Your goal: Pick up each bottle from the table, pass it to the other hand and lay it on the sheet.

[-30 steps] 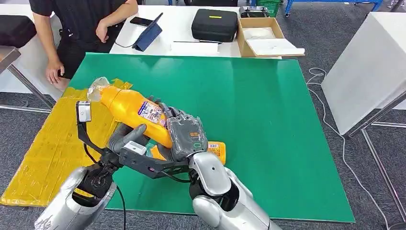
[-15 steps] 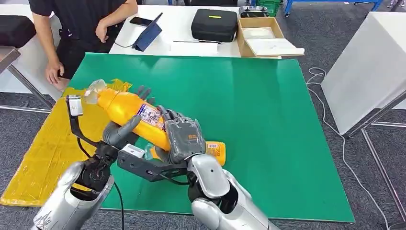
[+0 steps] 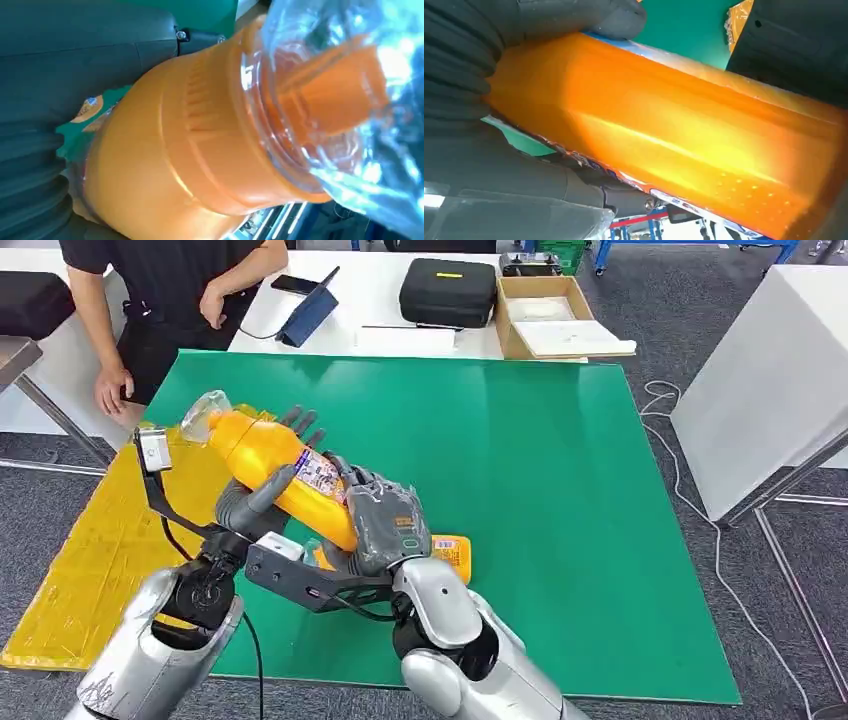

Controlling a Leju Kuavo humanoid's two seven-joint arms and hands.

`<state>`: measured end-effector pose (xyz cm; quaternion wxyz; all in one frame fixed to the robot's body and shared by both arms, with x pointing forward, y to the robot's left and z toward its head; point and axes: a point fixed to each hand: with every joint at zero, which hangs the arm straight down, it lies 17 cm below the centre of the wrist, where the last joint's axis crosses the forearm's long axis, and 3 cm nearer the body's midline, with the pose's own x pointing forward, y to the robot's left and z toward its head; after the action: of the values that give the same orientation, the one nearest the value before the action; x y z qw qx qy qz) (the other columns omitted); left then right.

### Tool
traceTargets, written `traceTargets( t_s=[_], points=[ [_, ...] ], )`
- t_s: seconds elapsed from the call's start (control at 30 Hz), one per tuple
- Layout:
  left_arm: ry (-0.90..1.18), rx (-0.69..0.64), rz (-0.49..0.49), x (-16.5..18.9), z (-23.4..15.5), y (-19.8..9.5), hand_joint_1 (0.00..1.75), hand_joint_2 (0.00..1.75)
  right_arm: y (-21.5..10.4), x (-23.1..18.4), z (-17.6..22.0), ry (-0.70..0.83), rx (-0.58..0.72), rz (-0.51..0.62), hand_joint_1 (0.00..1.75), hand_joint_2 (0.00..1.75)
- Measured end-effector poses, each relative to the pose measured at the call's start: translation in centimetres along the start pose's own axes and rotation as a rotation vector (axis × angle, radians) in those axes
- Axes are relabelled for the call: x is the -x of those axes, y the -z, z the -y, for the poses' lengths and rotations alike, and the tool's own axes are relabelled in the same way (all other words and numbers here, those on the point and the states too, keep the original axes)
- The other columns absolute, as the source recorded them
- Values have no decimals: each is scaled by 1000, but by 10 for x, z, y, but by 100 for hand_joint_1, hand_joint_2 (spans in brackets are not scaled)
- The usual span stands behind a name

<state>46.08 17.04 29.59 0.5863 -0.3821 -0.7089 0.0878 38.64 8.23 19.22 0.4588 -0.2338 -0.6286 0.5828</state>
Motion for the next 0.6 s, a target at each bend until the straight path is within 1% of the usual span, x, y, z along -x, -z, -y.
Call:
traceTargets(
  t_s=[0.6],
  points=[
    [-28, 15, 11, -3, 12, 12, 175, 175, 3, 6, 6, 14, 8, -14, 175, 175]
  ],
)
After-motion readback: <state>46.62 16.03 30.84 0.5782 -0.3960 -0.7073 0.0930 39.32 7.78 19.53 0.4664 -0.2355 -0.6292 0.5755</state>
